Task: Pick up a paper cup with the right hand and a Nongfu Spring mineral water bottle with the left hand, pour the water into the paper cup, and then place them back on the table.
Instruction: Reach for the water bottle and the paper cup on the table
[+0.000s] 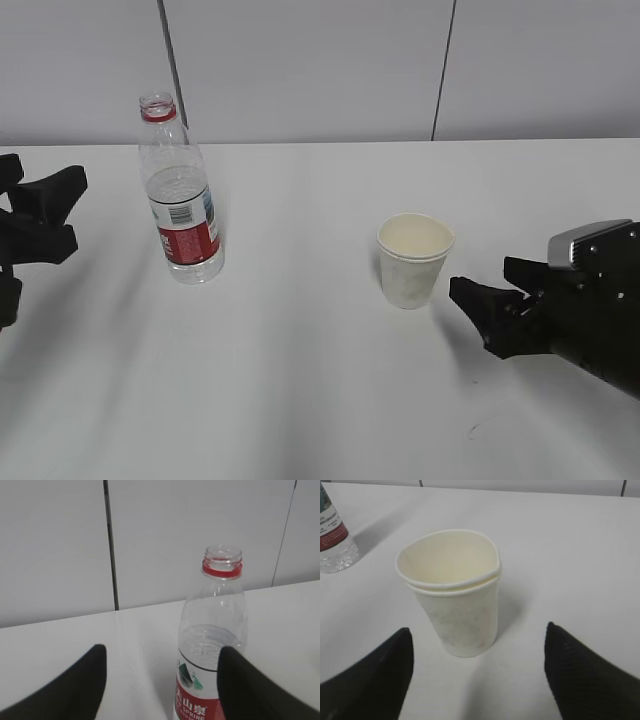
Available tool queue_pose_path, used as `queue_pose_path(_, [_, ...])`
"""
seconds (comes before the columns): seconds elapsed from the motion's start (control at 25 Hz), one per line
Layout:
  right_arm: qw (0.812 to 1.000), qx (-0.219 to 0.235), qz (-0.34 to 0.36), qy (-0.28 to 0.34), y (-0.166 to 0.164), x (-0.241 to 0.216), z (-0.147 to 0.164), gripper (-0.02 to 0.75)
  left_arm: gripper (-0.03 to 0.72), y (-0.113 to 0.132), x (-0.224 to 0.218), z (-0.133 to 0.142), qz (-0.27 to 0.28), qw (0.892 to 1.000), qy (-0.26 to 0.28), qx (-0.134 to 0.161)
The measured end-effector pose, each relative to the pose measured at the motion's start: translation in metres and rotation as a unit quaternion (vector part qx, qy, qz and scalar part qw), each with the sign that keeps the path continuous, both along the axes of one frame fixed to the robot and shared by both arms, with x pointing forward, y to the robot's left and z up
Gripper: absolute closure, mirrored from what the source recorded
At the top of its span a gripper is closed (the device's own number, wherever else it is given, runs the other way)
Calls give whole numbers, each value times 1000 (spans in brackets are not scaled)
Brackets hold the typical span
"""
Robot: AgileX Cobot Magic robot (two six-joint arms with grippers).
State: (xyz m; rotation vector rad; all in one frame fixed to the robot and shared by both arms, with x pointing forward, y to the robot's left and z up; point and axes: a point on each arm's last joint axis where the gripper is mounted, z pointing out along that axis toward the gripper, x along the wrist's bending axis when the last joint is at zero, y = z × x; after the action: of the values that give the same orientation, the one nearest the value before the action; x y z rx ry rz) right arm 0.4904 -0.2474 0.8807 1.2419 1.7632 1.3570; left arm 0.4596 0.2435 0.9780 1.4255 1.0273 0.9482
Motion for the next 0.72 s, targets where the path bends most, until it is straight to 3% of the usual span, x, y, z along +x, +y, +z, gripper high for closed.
queue_pose_path(0.2, [1000, 9, 17, 15, 4, 11, -12, 91, 252, 0, 0, 0, 0, 1000, 1, 0])
queue_pose_path(0.72, [998, 21, 52, 3, 14, 52, -28, 90, 252, 0, 0, 0, 0, 1000, 1, 0])
